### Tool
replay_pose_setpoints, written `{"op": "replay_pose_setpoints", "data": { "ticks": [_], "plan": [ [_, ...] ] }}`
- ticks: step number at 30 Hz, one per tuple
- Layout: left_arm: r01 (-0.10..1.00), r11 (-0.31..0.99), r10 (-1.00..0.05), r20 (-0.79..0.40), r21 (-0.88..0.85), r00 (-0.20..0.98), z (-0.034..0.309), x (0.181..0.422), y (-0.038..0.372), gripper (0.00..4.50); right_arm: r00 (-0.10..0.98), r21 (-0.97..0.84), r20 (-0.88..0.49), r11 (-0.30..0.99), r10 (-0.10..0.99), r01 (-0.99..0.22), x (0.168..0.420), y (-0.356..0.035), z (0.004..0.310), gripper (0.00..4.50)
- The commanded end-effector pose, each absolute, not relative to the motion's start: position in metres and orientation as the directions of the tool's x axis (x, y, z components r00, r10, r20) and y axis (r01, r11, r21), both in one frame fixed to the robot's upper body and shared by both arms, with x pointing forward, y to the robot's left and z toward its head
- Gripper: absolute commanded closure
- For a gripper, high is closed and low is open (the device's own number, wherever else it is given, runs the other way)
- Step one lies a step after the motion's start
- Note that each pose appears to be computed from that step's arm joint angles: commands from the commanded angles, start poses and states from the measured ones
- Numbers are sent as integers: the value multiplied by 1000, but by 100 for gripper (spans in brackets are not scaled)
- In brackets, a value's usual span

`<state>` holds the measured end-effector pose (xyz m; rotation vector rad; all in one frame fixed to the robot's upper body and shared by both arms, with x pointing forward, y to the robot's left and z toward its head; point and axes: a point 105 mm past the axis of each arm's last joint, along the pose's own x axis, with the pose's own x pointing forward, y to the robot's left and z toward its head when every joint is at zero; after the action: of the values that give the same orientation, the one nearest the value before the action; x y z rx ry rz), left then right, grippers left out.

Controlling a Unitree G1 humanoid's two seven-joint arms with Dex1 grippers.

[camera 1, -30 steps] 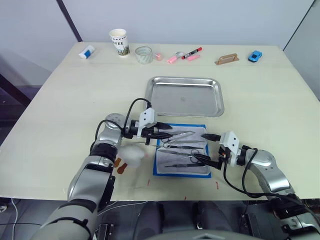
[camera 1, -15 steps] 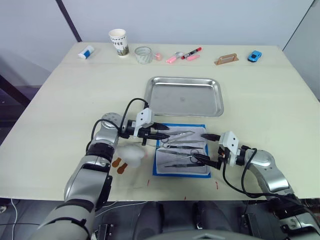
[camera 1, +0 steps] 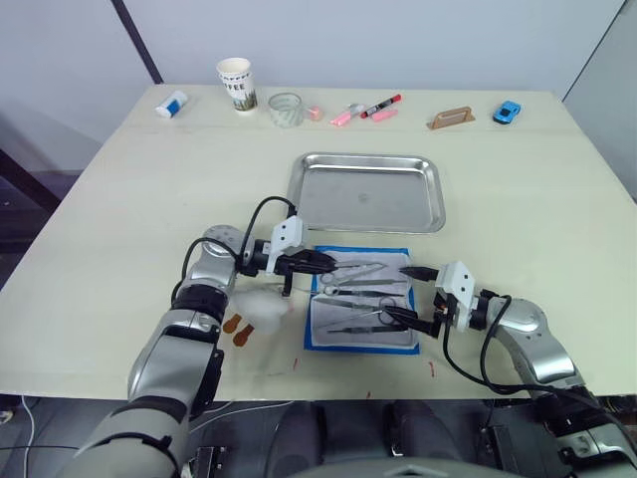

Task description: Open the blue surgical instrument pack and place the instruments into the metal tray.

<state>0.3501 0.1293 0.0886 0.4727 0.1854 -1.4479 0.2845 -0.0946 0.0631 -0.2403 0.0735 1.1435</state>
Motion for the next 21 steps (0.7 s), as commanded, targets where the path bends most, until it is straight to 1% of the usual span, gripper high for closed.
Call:
{"op": "replay_pose_setpoints", "data": {
  "ticks": [1, 10, 21],
  "plan": [
    [980, 21, -908, -408, 197, 101, 94, 351, 120, 445, 395, -107, -253, 380, 883, -919, 278, -92, 41, 0],
    [977, 0, -911, -403, 215, 89, 109, 355, 106, 445, 392, -105, -256, 377, 884, -920, 278, -91, 40, 0],
    [967, -21, -883, -458, 253, 101, 116, 358, 104, 445, 390, -104, -257, 376, 884, -921, 277, -90, 39, 0]
  ]
}}
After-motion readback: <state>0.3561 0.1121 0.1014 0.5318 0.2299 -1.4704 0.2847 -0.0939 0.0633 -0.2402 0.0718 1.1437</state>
